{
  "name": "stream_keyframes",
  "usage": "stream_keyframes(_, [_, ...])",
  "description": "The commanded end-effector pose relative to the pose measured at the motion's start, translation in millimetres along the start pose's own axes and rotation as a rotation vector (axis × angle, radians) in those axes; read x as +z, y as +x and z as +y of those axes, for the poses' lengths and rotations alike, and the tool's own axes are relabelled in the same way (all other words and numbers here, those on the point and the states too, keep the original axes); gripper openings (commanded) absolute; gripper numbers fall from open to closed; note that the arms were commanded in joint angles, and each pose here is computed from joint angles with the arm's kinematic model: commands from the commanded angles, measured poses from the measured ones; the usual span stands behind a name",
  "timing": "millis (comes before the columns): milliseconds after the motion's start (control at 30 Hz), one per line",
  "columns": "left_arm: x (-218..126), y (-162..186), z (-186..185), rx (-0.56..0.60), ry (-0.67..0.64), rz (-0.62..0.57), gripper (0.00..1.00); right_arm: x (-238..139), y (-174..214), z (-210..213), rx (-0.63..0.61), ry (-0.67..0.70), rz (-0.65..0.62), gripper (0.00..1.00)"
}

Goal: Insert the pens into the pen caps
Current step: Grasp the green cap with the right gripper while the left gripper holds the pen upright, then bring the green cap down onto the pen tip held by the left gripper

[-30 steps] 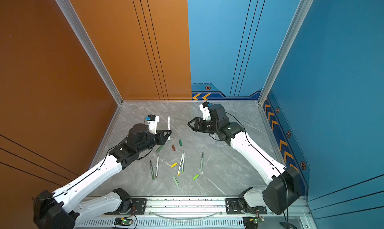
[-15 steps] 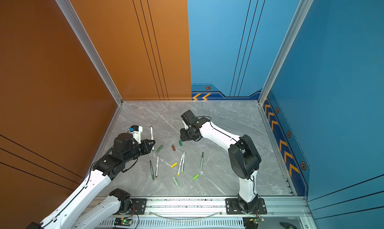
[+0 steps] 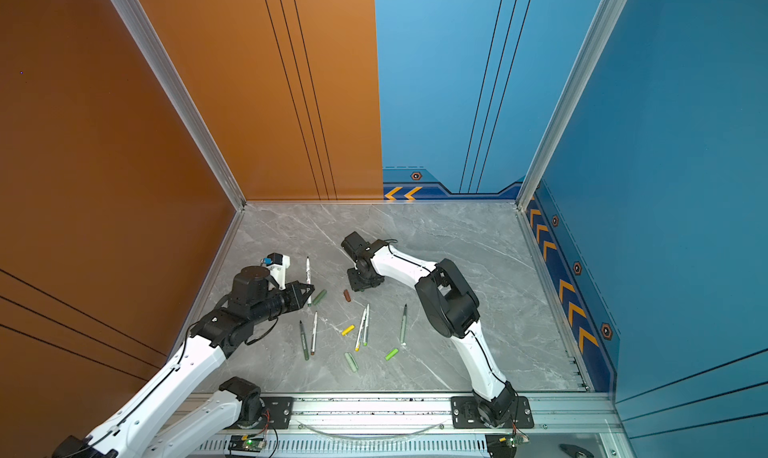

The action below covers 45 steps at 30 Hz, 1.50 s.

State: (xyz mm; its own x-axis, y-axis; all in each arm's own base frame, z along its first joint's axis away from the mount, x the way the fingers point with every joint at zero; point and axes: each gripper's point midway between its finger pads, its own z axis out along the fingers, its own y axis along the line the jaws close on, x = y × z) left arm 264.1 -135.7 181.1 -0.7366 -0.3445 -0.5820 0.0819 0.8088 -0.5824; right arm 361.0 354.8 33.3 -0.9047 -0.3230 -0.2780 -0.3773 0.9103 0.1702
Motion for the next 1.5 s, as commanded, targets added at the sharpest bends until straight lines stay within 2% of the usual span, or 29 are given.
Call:
stream_keyframes(0, [3,2,-1,-0.007,0.024,0.008,0.00,4,5,-11,-0.026,0.077,0.028,0.37])
stream_keyframes(233, [6,0,-2,-0.011,0.032,0.010,0.00,20,16,-20,-0.050,0.138,0.063,0.25])
stream_keyframes(367, [6,-1,-3,-0.011,0.037,0.007,0.00,25,11,-19,-0.058,0.146,0.058,0.21])
stream_keyframes(500, [6,-1,-4,-0.013,0.038,0.008,0.00,32,15,-20,-0.063,0.146,0.078,0.13])
stream_keyframes(633, [6,-1,-4,-0.019,0.037,0.006,0.00,27,13,-17,-0.064,0.135,0.070,0.05])
stream_keyframes(733, [6,-2,-5,-0.023,0.041,0.008,0.00,17,8,-11,-0.066,0.122,0.045,0.03])
stream_keyframes(933, [7,-2,-9,-0.016,0.051,0.013,0.00,-36,-24,4,-0.030,0.060,-0.092,0.01])
stream_keyframes(1067, [9,1,-22,0.016,0.091,0.031,0.00,-100,-56,9,0.042,-0.014,-0.262,0.00])
stream_keyframes(1267, [18,8,-62,0.068,0.249,0.084,0.00,-169,-76,-8,0.288,-0.187,-0.487,0.00])
stream_keyframes(1467, [27,20,-104,0.136,0.392,0.164,0.00,-196,-73,-22,0.486,-0.390,-0.571,0.00])
